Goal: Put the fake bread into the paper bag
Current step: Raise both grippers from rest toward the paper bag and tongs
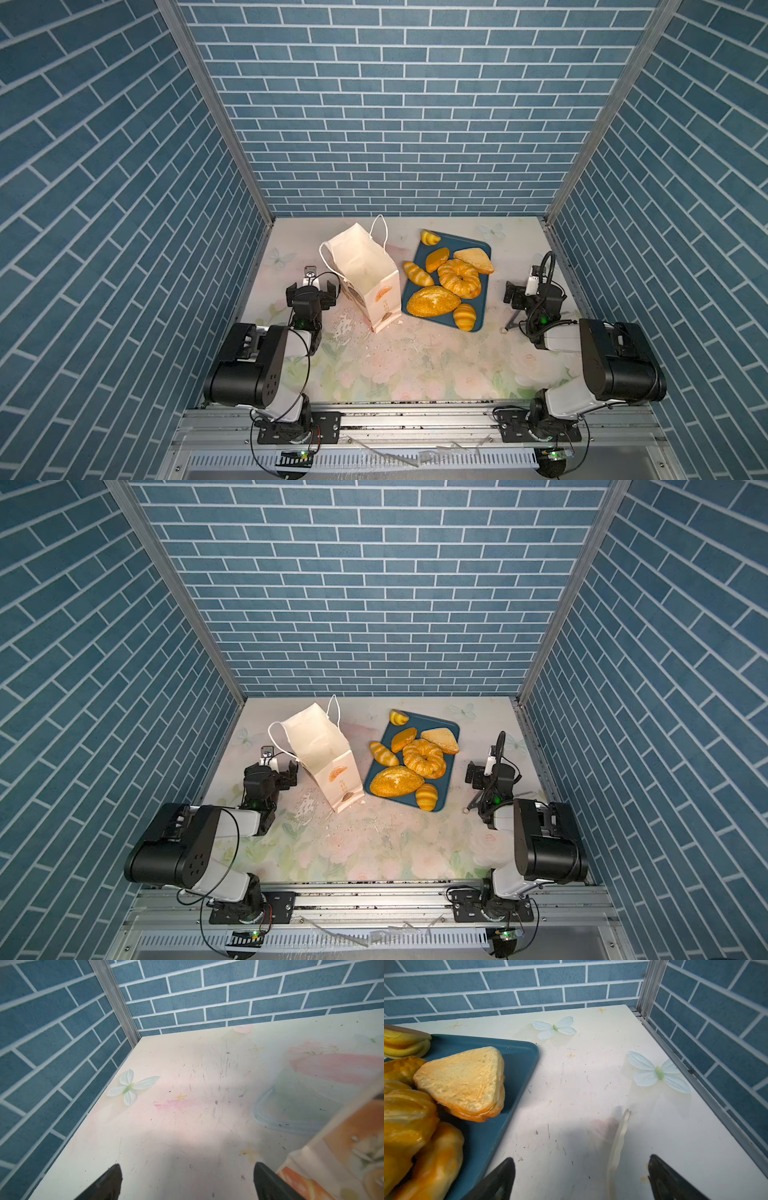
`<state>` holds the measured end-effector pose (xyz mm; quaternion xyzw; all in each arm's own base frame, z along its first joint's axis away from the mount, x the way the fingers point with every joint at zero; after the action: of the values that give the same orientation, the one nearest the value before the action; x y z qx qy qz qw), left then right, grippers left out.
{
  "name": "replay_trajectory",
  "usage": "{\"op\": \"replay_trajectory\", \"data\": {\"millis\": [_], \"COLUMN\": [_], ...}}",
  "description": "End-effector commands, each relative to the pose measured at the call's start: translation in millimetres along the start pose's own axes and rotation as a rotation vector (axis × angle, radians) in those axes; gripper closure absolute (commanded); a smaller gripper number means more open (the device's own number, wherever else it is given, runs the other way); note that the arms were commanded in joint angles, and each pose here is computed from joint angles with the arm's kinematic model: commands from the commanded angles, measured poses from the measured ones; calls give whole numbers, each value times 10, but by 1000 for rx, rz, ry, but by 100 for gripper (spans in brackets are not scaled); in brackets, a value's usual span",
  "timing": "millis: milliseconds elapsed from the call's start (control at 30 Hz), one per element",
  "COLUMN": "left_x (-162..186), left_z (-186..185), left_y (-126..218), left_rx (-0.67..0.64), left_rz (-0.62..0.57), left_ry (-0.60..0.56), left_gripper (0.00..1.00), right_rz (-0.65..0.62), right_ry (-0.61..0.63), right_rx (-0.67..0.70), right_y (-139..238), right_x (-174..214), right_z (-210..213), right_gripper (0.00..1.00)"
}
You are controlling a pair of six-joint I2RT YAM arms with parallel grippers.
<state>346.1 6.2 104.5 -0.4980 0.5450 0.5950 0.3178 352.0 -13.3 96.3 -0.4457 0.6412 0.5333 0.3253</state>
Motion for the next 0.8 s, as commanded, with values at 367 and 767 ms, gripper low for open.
{"op": "replay_trajectory", "data": {"millis": [367, 767], "left_x": [-82, -75], "left_z": [-4, -1], "left_y": [-48, -47], "left_rx": [-4, -4], "left_rz": [-23, -22], "left_ry": [3, 3], "left_gripper": [0, 0], "right_rz": [-22, -21], "right_ry": [18, 17], "right_rx": [26, 30], "right_y": [-39, -36], "right_x": [-75, -65], "right_z": [-57, -60], "right_gripper": [1, 1]}}
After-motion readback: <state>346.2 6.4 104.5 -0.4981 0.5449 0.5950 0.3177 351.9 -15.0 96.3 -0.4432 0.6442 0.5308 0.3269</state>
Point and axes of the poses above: each gripper's point midway between its finger pads, its own y axis back along the fingers, its own z axis along the line the jaws close on, x = y × z, the point moved 4 cm from there along y, back along the fingers, and after that the axes turned 15 degrees about y, right-handed, at the moved point
